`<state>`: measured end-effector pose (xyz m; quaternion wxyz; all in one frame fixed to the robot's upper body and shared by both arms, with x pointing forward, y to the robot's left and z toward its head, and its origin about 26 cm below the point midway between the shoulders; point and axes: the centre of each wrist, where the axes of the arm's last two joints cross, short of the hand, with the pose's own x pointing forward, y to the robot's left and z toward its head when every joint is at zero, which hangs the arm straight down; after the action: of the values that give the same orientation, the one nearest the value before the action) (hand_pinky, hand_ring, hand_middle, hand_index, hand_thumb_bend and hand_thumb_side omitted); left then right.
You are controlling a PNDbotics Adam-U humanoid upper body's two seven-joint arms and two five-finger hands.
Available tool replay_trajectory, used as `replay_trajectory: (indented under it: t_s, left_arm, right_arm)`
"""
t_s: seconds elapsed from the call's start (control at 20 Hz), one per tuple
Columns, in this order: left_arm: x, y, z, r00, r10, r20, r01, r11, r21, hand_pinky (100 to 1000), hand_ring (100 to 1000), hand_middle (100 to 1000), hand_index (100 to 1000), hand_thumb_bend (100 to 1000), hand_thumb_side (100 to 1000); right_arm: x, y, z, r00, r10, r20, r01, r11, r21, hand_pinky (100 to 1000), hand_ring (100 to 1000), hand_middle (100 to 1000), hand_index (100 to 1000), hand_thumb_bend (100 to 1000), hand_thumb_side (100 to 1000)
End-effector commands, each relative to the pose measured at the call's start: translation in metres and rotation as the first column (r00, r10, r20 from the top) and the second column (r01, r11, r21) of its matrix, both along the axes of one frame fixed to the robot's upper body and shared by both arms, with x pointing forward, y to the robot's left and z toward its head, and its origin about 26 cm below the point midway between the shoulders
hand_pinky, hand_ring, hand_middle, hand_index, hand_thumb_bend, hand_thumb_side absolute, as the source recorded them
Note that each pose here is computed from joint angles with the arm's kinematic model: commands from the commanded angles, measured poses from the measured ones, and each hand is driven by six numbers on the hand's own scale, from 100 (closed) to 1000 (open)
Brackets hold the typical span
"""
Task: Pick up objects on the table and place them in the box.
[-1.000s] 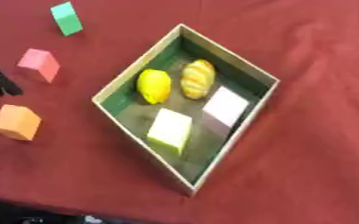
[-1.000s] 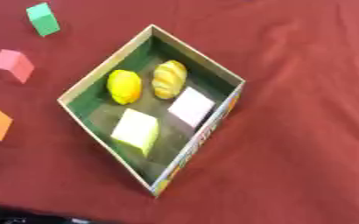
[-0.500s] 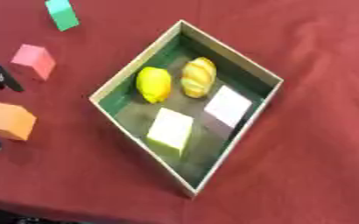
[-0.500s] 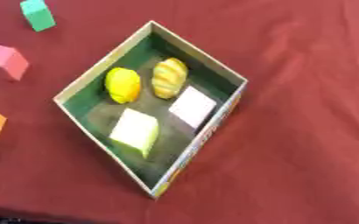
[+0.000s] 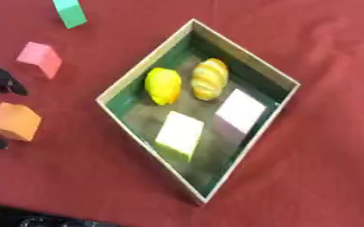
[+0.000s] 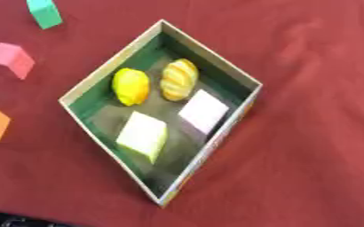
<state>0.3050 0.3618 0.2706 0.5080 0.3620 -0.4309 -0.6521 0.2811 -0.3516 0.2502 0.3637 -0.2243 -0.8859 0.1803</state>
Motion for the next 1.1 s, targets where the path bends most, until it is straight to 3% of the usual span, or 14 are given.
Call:
replay_trajectory:
  t_s: [0.05, 0.25, 0.45, 0.85, 1.1]
  left_arm:
    - [0.004, 0.006, 0.007, 1.000, 0.022, 0.015, -0.023, 0.999, 0.023, 816, 804, 772, 836, 556, 100]
    - [0.011, 0.009, 0.003, 0.999, 0.034, 0.026, -0.034, 0.999, 0.013, 784, 753, 719, 794, 424, 100]
    - [0.014, 0.009, 0.000, 0.999, 0.026, 0.031, -0.027, 1.000, 0.014, 727, 649, 590, 709, 332, 100]
    - [0.015, 0.005, -0.002, 0.999, 0.004, 0.054, -0.007, 0.998, 0.057, 695, 606, 554, 667, 330, 100]
    - [0.001, -0.019, 0.028, 0.982, -0.085, 0.168, 0.078, 0.996, 0.047, 697, 608, 564, 682, 335, 100]
  right_arm:
    - [-0.003, 0.000, 0.010, 0.999, 0.000, 0.034, 0.001, 1.000, -0.006, 819, 836, 702, 811, 100, 629]
    - [-0.003, 0.000, 0.009, 0.999, -0.002, 0.036, 0.001, 1.000, 0.004, 818, 837, 702, 812, 100, 630]
    - [-0.003, -0.001, 0.008, 0.999, -0.006, 0.041, 0.006, 1.000, 0.015, 818, 837, 702, 812, 100, 631]
    - [-0.003, -0.001, 0.009, 0.999, -0.005, 0.048, 0.003, 0.999, 0.032, 817, 835, 699, 811, 100, 629]
    - [-0.004, -0.004, 0.006, 0.999, -0.023, 0.044, 0.021, 0.999, 0.041, 818, 835, 698, 810, 100, 598]
